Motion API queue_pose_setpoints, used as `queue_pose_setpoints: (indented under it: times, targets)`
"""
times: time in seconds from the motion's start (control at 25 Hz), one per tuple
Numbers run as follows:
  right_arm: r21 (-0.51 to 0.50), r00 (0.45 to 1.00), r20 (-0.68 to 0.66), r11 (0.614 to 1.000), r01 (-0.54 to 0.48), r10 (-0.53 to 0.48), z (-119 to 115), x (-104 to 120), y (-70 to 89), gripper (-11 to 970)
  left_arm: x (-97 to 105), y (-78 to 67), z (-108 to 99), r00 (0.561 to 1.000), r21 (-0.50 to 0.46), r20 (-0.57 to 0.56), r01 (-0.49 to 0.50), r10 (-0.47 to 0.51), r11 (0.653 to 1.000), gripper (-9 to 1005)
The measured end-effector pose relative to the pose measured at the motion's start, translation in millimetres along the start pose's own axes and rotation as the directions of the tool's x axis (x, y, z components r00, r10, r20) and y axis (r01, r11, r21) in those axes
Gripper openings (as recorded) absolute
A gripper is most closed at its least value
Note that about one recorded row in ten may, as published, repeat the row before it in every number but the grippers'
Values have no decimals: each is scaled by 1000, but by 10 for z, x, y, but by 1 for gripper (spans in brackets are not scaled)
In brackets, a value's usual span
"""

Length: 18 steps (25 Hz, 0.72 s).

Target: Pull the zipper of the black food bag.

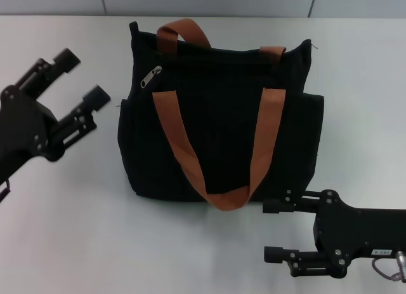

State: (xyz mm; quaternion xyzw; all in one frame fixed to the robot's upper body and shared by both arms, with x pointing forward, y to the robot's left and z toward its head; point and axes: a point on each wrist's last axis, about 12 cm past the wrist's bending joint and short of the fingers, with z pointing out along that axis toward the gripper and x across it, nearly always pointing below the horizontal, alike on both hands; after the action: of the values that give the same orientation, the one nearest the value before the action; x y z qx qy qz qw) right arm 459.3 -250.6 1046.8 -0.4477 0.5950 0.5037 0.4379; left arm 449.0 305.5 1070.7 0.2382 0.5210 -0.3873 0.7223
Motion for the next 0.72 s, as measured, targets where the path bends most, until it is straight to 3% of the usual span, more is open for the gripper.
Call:
queue_pose_setpoints:
  times: [0.12, 0.24, 0.36, 0.44, 0.72]
  targets:
    - [1, 1000, 1, 1000, 0, 0, -1, 0, 1, 723, 68, 161, -25, 993, -88, -107, -61, 51, 994, 769]
    - [0, 1000, 2, 1000, 0, 0, 0, -2, -1, 723, 80, 216, -25, 988, -102, -141, -82, 67, 991, 769]
    - [-1, 1000, 1, 1000, 1, -1, -1, -5, -3, 723, 101, 390, 7, 966, -121, -238, -134, 102, 984, 768]
    - [-2, 1000, 2, 1000, 1, -1, -2, -6, -2, 723, 104, 419, 32, 960, -106, -259, -142, 111, 984, 768]
    - [-1, 1000, 0, 1000, -6, 6, -9, -13, -7, 723, 141, 448, 255, 920, 93, -355, -144, 167, 985, 768]
